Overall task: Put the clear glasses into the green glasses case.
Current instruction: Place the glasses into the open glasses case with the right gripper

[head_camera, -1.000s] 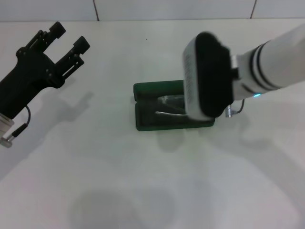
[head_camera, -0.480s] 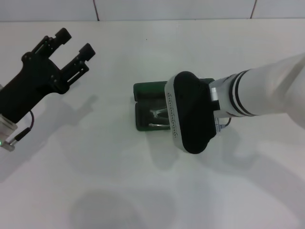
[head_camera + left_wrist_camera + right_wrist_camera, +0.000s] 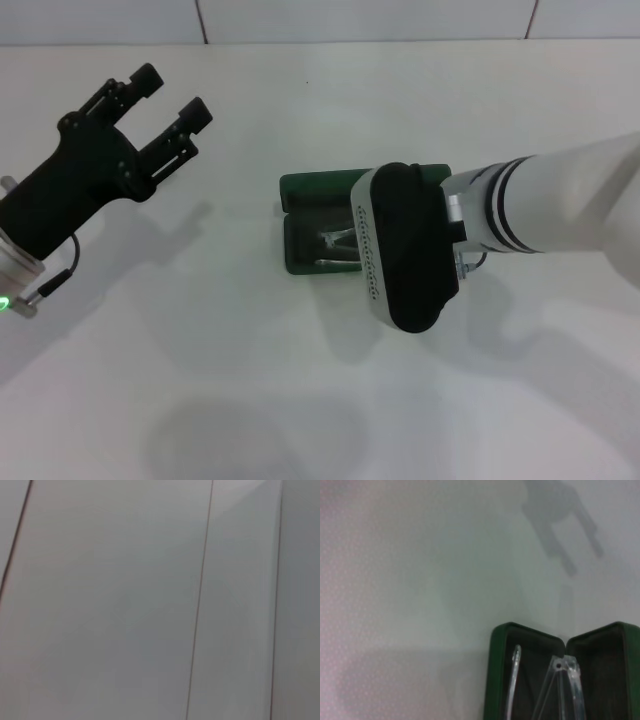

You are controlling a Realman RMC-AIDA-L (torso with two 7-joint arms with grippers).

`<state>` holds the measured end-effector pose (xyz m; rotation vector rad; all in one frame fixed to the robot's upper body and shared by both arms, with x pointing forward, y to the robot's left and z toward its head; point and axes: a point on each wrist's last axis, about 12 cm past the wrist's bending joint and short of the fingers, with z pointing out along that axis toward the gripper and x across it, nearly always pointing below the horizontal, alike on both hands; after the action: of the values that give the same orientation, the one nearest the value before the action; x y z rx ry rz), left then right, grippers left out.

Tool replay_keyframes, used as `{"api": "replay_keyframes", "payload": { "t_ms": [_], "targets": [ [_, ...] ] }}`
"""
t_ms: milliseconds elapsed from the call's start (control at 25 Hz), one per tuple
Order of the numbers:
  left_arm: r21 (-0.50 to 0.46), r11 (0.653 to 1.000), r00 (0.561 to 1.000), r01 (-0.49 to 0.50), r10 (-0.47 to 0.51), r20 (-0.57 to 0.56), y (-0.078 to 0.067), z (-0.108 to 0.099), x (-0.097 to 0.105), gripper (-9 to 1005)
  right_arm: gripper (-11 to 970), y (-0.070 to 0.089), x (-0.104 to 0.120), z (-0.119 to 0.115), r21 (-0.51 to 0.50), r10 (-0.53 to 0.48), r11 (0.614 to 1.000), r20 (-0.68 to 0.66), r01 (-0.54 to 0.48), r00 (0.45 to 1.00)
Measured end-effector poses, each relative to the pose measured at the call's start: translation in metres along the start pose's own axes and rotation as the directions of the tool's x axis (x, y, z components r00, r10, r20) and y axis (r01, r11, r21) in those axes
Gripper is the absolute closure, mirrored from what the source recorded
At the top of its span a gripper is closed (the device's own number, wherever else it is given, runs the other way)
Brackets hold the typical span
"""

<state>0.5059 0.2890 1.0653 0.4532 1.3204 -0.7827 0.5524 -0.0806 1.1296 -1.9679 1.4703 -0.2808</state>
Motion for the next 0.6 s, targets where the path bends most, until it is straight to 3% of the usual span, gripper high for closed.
{"api": "replay_keyframes", "payload": {
  "t_ms": [600],
  "targets": [
    [0.008, 1.000, 1.000, 0.008, -0.008, -0.016, -0.0033, 0.0028, 0.0042, 223, 718, 0.0066, 0.0031, -0.0036, 0.042, 0.000, 0.999, 0.000, 0.000, 1.000]
  ]
}}
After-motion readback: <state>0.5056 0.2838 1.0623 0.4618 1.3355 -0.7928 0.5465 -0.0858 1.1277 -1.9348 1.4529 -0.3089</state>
